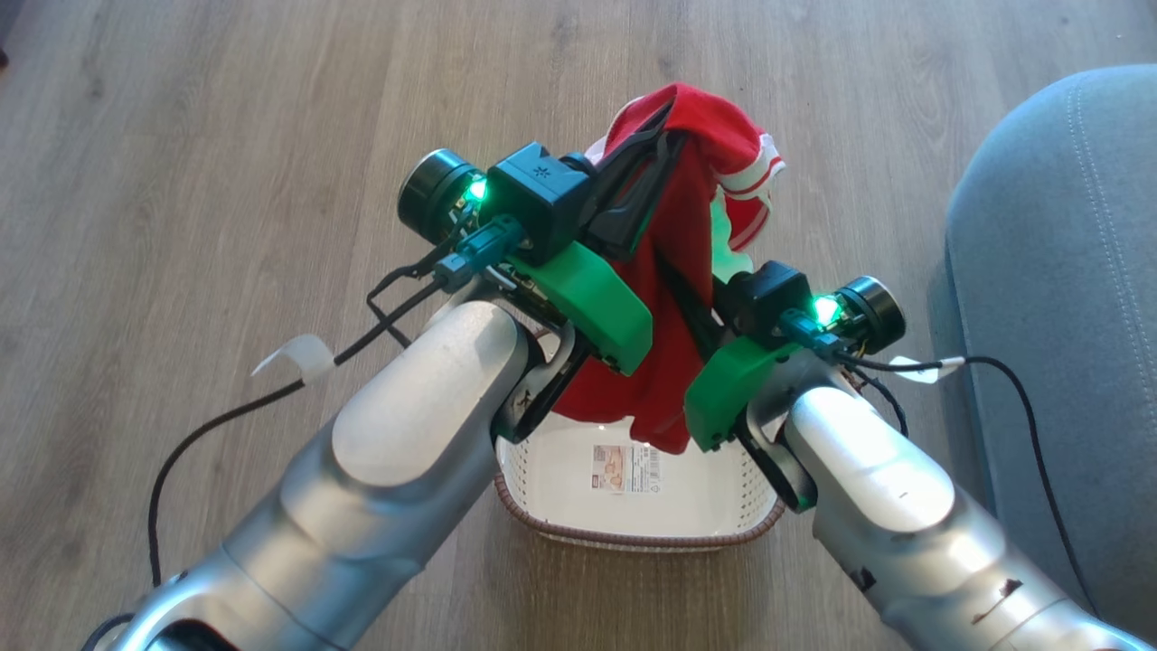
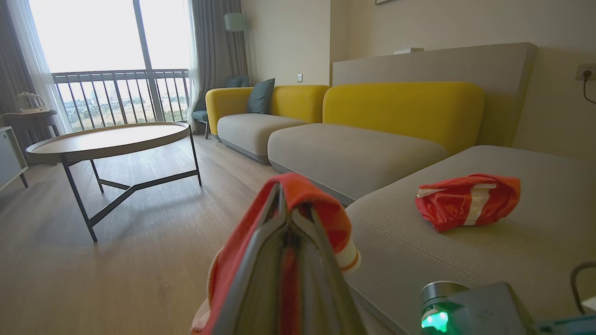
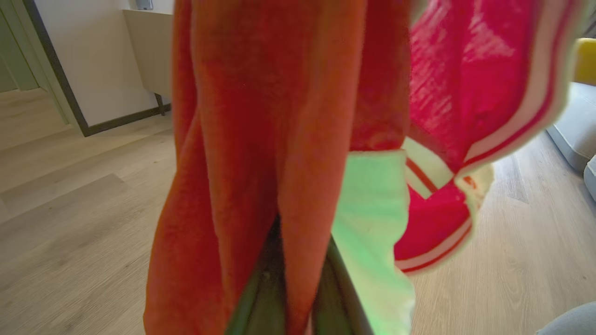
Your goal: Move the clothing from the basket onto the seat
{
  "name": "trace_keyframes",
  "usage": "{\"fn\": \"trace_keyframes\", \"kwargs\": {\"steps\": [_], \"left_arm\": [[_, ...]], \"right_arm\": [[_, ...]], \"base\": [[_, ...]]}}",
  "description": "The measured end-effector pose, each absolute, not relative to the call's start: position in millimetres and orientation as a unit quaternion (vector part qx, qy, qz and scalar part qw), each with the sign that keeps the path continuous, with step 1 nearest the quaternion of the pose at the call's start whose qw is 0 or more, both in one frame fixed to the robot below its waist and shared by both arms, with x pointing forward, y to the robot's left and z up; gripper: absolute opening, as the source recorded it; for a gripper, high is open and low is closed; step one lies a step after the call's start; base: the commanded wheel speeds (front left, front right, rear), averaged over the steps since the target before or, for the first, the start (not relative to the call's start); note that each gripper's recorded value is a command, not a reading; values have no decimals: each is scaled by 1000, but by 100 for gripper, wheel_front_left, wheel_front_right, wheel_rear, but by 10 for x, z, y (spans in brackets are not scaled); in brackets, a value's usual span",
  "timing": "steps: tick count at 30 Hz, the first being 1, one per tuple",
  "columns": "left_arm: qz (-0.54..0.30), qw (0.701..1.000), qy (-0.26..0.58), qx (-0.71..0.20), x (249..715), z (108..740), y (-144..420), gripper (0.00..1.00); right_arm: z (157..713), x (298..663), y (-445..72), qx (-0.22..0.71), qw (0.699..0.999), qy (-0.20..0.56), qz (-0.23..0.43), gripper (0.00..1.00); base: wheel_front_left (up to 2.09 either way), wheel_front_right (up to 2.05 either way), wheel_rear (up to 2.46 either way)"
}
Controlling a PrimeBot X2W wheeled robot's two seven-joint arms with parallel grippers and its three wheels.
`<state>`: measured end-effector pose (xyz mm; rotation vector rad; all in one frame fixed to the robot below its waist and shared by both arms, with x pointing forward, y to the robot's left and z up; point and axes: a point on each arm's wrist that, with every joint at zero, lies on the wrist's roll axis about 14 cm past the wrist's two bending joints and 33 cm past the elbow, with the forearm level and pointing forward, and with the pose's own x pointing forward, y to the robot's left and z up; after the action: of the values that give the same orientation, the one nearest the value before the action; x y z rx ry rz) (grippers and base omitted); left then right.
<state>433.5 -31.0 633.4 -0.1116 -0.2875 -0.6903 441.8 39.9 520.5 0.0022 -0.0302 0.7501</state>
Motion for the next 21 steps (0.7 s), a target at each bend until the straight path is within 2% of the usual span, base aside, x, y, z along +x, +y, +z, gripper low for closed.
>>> {"fn": "trace_keyframes", "kwargs": {"steps": [5, 6, 7, 8, 21], "left_arm": [[-339, 929, -135, -57, 4354, 6288, -337, 0], [-340, 929, -134, -57, 4357, 6275, -345, 15], [-341, 929, -132, -56, 4361, 6260, -353, 48], [-341, 929, -132, -56, 4361, 6260, -353, 100], [-382, 918, -88, -55, 4354, 5952, -518, 100]], "right_arm": [[5334, 4468, 333, 14, 935, -33, 354, 0], [5347, 4465, 323, 16, 935, -36, 353, 0], [5349, 4458, 310, 18, 936, -37, 351, 0], [5349, 4458, 310, 18, 936, -37, 351, 0], [5532, 4451, -113, 46, 953, -76, 290, 0]], "base": [[0, 0, 0], [0, 0, 0], [0, 0, 0], [0, 0, 0], [0, 0, 0]]}}
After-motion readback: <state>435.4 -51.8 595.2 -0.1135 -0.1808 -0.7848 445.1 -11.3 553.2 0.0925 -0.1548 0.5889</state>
